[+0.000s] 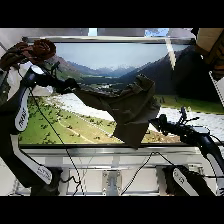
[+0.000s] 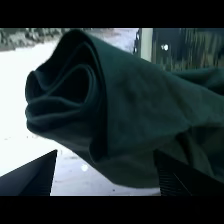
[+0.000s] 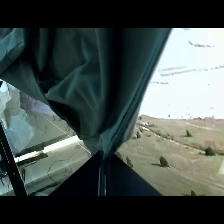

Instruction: Fold the shirts.

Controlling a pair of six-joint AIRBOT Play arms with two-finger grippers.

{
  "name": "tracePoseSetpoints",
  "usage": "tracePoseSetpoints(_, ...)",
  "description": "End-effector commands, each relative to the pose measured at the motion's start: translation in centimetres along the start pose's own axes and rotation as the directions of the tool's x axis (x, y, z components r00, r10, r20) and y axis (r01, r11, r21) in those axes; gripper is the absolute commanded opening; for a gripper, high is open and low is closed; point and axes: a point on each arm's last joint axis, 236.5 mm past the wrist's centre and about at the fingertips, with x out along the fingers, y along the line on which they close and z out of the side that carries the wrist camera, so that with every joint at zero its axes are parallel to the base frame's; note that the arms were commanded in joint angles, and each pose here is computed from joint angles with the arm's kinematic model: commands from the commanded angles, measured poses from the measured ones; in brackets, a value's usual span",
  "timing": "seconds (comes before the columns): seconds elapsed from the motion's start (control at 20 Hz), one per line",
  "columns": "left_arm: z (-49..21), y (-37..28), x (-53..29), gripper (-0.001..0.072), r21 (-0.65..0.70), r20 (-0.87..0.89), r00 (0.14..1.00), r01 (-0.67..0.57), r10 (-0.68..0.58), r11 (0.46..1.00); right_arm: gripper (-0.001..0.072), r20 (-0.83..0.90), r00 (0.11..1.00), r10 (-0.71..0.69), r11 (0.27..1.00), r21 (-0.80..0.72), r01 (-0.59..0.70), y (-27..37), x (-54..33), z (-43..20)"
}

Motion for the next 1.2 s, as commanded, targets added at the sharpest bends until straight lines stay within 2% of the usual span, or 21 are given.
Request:
tracePoseSetpoints(0.0,2.6,2.0,0.9,0.0688,0.025,0.108,0.992,-0.072,0.069,0.997,0.0023,0.019,1.0,0.022,1.0,-0.003,-0.022,0.9,-0.3,0.2)
tracePoseSetpoints(0.2,2.5,3.2,1.0,0.0686,0.067,0.103,0.988,-0.122,0.115,0.99,0.0023,0.035,0.999,0.019,1.0,-0.006,-0.019,0.8,-0.4,0.6)
tracePoseSetpoints(0.35,2.0,2.9,1.3,0.055,0.091,0.081,0.992,-0.105,0.098,0.99,0.0023,0.044,0.999,0.021,1.0,-0.001,-0.021,0.9,-0.4,0.8)
tracePoseSetpoints(0.4,1.7,2.6,1.5,0.044,0.082,0.071,0.994,-0.087,0.081,0.993,0.0023,0.049,0.999,0.023,1.0,0.0,-0.023,0.9,-0.4,0.9)
tracePoseSetpoints(0.5,1.4,1.9,1.8,0.0028,0.065,0.055,0.997,-0.051,0.047,0.997,0.0023,0.055,0.998,0.029,1.0,0.005,-0.03,1.1,-0.4,1.1)
tracePoseSetpoints(0.65,1.1,0.0,1.8,0.0023,0.028,0.044,0.998,0.037,-0.038,0.999,0.0023,0.06,0.997,0.041,0.999,0.006,-0.041,1.4,-0.4,1.2)
tracePoseSetpoints(0.8,2.0,-4.8,0.7,0.0023,0.014,0.066,0.972,0.223,-0.224,0.975,0.0023,0.12,0.988,0.095,0.995,-0.029,-0.092,3.0,-1.0,2.4)
tracePoseSetpoints(0.95,7.0,-9.5,-2.5,0.0022,0.045,0.244,0.89,0.387,-0.386,0.921,0.0023,0.143,0.983,0.115,0.992,-0.077,-0.104,4.5,-1.8,3.3)
tracePoseSetpoints(1.05,10.4,-10.7,-4.6,0.0022,0.026,0.373,0.832,0.434,-0.411,0.901,0.0023,0.131,0.984,0.122,0.99,-0.089,-0.111,5.0,-1.9,3.2)
tracePoseSetpoints(1.15,12.5,-10.2,-5.5,0.0022,-0.031,0.446,0.814,0.43,-0.372,0.902,0.0022,0.112,0.988,0.108,0.99,-0.101,-0.096,4.6,-1.8,2.7)
